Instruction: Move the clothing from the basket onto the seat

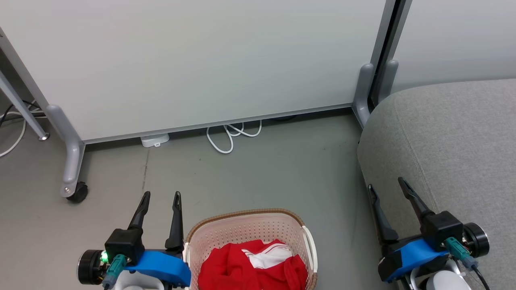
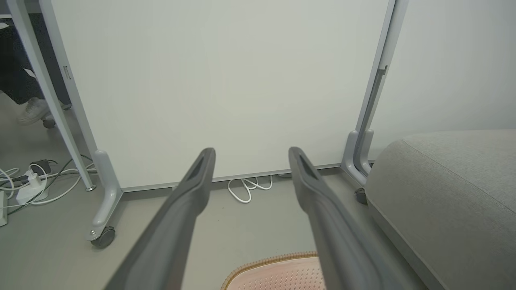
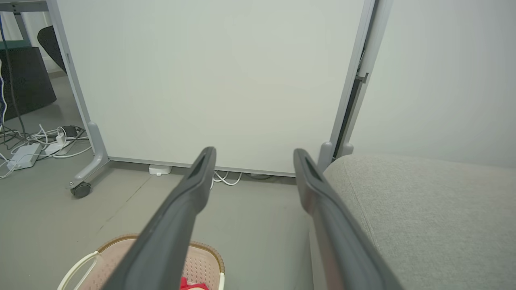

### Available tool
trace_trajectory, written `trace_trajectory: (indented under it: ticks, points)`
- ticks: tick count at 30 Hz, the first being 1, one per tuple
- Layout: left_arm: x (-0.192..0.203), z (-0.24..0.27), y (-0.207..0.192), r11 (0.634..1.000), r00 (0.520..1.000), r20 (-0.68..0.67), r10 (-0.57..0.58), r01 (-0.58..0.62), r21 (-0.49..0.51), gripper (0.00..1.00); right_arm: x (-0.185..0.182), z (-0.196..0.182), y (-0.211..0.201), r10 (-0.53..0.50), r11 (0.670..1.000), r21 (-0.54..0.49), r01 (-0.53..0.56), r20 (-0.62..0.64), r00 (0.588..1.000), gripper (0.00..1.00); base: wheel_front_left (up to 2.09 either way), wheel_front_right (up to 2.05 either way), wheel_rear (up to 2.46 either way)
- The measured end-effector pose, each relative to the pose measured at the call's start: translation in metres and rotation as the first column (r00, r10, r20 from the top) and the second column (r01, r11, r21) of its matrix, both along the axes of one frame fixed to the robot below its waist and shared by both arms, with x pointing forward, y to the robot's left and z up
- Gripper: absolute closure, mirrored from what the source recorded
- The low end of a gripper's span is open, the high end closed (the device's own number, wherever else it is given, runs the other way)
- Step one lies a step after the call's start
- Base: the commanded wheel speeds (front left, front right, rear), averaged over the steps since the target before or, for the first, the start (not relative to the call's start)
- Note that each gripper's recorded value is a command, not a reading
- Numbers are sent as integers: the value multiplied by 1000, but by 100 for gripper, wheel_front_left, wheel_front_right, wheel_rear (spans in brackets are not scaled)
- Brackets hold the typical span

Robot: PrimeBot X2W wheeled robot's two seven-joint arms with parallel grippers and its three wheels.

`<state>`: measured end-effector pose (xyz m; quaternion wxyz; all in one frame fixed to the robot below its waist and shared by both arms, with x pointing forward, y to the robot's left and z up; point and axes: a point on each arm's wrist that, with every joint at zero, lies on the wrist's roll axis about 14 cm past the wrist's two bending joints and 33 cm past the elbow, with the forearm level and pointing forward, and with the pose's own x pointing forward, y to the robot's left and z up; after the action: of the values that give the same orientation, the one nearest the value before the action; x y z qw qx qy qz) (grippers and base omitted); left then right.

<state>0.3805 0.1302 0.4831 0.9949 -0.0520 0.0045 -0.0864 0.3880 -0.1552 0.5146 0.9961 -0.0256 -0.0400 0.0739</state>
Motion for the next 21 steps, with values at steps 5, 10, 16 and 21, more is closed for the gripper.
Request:
trace_trajectory:
  ticks: [5,10,16,21]
  points:
    - [1,-3,-2,1000,1000,-8,-6,6,5,0,0,-2,0,1,1000,-5,-1,-5,1000,0,0,0,0]
    - [2,-8,-3,1000,1000,-21,-7,7,4,0,2,-5,0,0,1000,-5,0,-13,1000,0,0,0,0]
    - [4,-20,-5,1000,998,-59,-15,15,2,0,7,-8,2,8,1000,-5,-8,-22,1000,0,0,0,0]
    - [9,-50,-14,999,987,-150,-49,50,4,0,18,-8,4,16,1000,-4,-16,-20,1000,0,0,0,0]
